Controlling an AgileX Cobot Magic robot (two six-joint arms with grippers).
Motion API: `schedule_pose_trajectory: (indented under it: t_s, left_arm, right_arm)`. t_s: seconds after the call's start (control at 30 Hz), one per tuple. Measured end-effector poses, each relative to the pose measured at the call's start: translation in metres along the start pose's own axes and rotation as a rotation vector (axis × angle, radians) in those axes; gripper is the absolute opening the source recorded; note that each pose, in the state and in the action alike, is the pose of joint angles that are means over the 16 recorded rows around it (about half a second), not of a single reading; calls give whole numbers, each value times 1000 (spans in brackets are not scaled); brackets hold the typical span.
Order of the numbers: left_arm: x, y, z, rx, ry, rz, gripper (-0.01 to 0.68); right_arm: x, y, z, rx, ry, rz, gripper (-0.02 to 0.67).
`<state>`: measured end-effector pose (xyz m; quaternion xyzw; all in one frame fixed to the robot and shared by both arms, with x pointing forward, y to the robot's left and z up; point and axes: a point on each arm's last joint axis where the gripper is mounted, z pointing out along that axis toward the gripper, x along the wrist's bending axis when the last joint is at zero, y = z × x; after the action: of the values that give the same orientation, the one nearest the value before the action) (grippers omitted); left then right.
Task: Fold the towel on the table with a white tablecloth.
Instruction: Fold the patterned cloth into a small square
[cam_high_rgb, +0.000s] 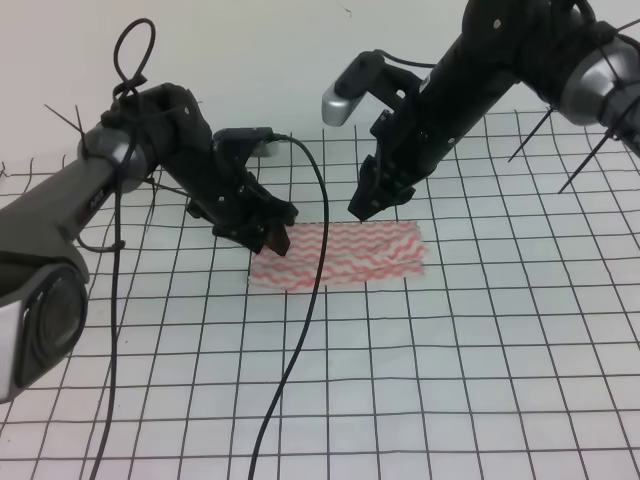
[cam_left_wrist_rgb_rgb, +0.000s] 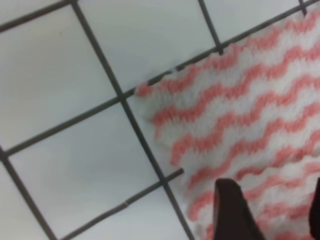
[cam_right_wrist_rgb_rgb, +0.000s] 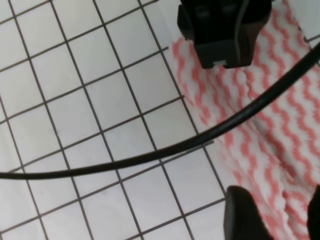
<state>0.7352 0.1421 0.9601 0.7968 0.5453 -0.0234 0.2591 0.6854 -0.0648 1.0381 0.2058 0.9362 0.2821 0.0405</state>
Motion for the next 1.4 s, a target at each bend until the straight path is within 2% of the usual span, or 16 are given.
schedule_pose_trajectory:
  t_s: [0.13,0.27,0.77,1.4]
  left_arm:
    - [1,-2,5,10,-8,-13,338]
    - [2,-3,10,19,-17,-18,325]
    - [-1,-5,18,32,-72,3,144]
    - [-2,-3,13,17,-66,27,6]
  right_arm:
    - [0,0,0,-1,1,1,282]
    - [2,0,-3,6,14,0,282]
    - [2,0,-4,4,18,2,281]
    - [0,0,-1,-7,3,4,281]
